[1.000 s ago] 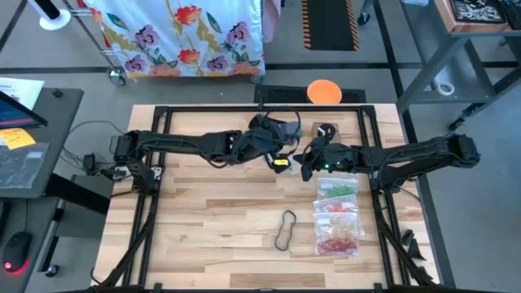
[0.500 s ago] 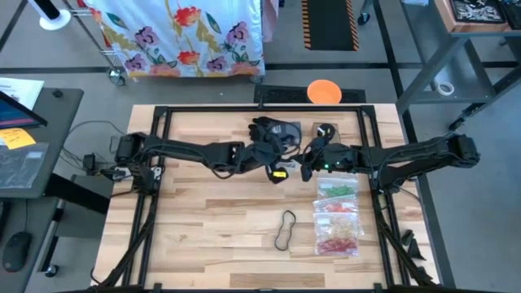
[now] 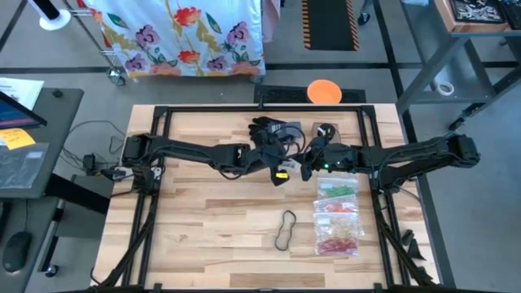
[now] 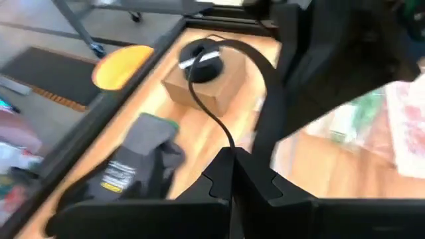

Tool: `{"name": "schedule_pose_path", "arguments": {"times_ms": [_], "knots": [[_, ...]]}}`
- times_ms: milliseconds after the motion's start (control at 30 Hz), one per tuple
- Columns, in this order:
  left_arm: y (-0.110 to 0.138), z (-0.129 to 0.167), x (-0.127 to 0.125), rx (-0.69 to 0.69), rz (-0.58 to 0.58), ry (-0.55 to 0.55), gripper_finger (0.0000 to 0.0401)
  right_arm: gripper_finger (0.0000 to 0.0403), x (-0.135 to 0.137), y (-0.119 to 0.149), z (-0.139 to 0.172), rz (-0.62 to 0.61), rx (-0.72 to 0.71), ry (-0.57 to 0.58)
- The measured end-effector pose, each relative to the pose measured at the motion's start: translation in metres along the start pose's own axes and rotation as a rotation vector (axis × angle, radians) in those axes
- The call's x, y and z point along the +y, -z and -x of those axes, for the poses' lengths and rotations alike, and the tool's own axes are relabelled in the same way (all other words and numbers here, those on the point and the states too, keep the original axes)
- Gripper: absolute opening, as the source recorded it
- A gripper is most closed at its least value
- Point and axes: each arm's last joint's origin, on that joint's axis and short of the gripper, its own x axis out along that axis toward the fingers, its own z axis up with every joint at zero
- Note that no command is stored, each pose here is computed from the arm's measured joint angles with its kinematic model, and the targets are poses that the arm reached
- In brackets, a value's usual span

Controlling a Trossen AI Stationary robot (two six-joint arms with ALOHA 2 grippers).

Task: Sort rubber bands
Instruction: Put the black rubber band into the transparent zip bag

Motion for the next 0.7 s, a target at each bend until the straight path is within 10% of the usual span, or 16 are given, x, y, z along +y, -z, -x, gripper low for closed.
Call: {"name": "schedule_pose_path", "arguments": {"times_ms": [700], "knots": [[0.010, -0.037, 0.031, 0.090, 0.081, 0.156, 0.0001, 0.0000, 0.001, -0.001, 0.000, -0.003, -0.015, -0.012]]}}
